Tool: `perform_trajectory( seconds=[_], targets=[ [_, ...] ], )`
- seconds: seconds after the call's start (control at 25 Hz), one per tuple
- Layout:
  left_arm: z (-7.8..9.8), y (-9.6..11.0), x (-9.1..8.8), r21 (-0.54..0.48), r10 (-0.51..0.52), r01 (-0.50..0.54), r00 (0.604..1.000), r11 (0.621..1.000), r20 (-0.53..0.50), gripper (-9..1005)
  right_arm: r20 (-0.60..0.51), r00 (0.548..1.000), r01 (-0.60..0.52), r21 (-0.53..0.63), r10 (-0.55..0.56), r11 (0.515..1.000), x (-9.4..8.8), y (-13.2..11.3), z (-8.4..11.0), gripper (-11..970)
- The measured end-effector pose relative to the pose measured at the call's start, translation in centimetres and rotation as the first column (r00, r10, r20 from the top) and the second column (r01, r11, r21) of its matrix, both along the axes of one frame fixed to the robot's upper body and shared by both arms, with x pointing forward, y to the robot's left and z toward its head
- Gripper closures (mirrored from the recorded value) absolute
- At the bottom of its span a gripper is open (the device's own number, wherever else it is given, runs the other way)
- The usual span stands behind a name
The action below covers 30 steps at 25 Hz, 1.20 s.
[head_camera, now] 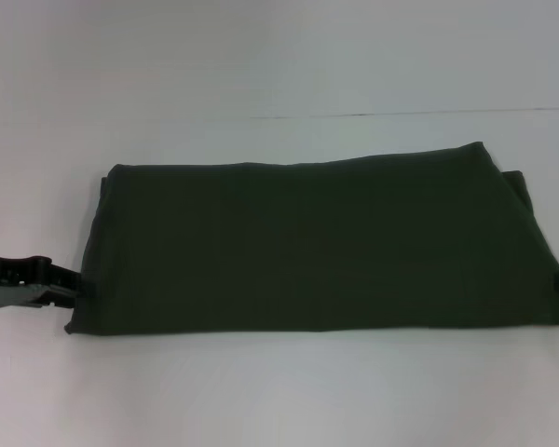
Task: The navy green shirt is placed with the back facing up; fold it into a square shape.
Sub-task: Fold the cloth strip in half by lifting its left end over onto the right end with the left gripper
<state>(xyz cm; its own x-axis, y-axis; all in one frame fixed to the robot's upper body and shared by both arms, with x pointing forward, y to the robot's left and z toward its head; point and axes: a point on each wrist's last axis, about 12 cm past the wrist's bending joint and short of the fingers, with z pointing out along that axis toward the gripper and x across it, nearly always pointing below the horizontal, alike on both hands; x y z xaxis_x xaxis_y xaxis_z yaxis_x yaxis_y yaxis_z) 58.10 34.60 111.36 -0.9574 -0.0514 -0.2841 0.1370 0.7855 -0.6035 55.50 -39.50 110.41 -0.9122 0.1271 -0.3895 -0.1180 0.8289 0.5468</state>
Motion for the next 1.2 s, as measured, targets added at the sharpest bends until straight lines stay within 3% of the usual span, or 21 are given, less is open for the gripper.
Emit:
perform_trajectory(
  seconds=[0.12,0.36,0.56,0.64,0.8,0.88,1.2],
  targets=[
    [0.3,0.5,0.0,-0.006,0.025,-0.025,1.000,1.000,0.012,766,0.020,1.000,0.016,-0.007,-0.015,1.000,0.4,-0.4,0.7,686],
    [2.6,1.9,1.2,-0.087,0.100,-0.088,0.986,0.992,0.135,473,0.137,0.989,0.065,-0.015,-0.062,0.998,2.3,-1.9,4.1,437],
    [4.9,1.4,3.0,-0.172,0.112,-0.060,0.944,0.983,0.310,271,0.309,0.948,0.067,0.033,-0.074,0.997,4.2,-1.7,7.2,224],
    [5.3,0.9,3.6,-0.180,0.102,-0.045,0.940,0.983,0.327,216,0.349,0.935,0.049,0.056,-0.065,0.997,4.8,-1.1,7.5,220],
    [5.2,0.1,4.8,-0.130,0.125,-0.092,0.954,0.987,0.273,106,0.450,0.893,-0.030,0.080,-0.009,0.996,5.3,0.6,7.3,114],
    [5.2,-0.1,5.2,-0.099,0.140,-0.119,0.960,0.988,0.244,104,0.507,0.862,-0.069,0.076,0.021,0.995,5.2,1.3,6.9,61],
    [4.7,0.3,5.3,-0.002,0.213,-0.214,0.973,0.977,0.088,102,0.577,0.813,-0.149,0.069,0.083,0.986,4.6,2.2,5.1,26]
  ],
)
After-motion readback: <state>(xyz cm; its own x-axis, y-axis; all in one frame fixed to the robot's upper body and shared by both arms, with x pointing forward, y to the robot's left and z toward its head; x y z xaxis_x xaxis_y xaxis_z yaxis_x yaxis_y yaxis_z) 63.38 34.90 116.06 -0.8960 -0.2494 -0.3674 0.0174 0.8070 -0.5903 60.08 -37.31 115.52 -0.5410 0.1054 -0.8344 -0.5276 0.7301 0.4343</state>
